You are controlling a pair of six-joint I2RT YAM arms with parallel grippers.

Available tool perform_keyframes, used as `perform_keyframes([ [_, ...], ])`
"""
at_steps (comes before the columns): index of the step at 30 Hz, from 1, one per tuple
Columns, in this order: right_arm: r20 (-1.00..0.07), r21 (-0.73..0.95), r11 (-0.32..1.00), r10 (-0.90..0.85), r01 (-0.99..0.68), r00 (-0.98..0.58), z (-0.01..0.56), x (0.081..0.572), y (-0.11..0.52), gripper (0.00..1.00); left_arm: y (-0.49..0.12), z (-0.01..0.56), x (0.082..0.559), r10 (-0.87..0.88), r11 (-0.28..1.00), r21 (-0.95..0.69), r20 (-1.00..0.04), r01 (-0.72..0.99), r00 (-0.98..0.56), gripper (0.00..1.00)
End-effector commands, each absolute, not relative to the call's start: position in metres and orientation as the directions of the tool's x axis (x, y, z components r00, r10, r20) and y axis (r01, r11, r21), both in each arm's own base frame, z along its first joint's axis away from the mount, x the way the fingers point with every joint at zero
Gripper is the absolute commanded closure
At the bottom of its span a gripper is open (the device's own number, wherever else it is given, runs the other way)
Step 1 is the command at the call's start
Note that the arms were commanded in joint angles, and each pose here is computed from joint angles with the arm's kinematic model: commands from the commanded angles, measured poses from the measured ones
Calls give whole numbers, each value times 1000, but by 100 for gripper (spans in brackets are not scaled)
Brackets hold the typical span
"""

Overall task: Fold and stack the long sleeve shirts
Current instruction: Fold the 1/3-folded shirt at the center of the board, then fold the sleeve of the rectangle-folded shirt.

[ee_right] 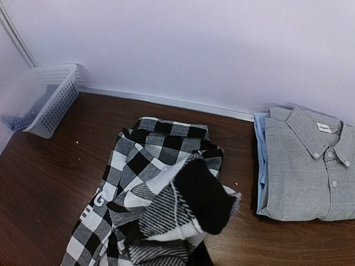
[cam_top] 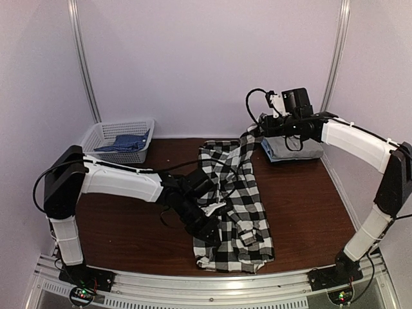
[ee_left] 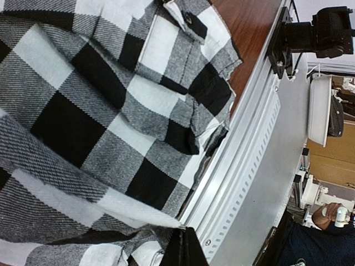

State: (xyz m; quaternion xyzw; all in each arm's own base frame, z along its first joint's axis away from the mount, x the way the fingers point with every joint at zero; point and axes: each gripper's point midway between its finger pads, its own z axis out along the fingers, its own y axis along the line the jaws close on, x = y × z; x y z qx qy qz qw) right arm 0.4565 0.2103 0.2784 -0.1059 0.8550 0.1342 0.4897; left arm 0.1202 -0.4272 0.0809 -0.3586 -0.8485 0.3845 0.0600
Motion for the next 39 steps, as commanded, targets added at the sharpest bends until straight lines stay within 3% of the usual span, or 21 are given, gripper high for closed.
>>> perform_keyframes([
  [1, -857, 107, 929, -94, -355, -506, 276, 444, 208, 98, -441, 80, 115, 683, 379, -727, -197, 572, -704, 100],
  [5, -837, 110, 907, -136, -405, -530, 264, 433, 214, 98, -447, 79, 116, 682, 363, -738, -205, 568, -702, 95],
  [11, -799, 104, 872, -213, -478, -562, 245, 410, 232, 98, -456, 100, 120, 659, 324, -750, -258, 576, -707, 60],
  [15, -761, 91, 840, -288, -536, -581, 224, 386, 251, 97, -457, 131, 127, 612, 280, -773, -313, 569, -727, 46],
  [19, -720, 65, 818, -358, -571, -595, 206, 364, 268, 96, -443, 155, 143, 544, 272, -792, -341, 546, -767, 46],
  [25, -651, 52, 779, -448, -624, -613, 187, 326, 293, 96, -399, 135, 184, 404, 423, -782, -289, 457, -868, 53],
  [30, -525, 36, 725, -572, -688, -630, 149, 271, 312, 96, -361, 125, 216, 268, 494, -785, -271, 373, -924, 55],
  [36, -364, 9, 688, -674, -725, -643, 101, 218, 318, 96, -360, 123, 227, 280, 497, -768, -299, 404, -912, 55],
  [39, -336, 12, 675, -692, -738, -639, 96, 206, 324, 96, -362, 120, 228, 285, 493, -766, -304, 412, -909, 55],
])
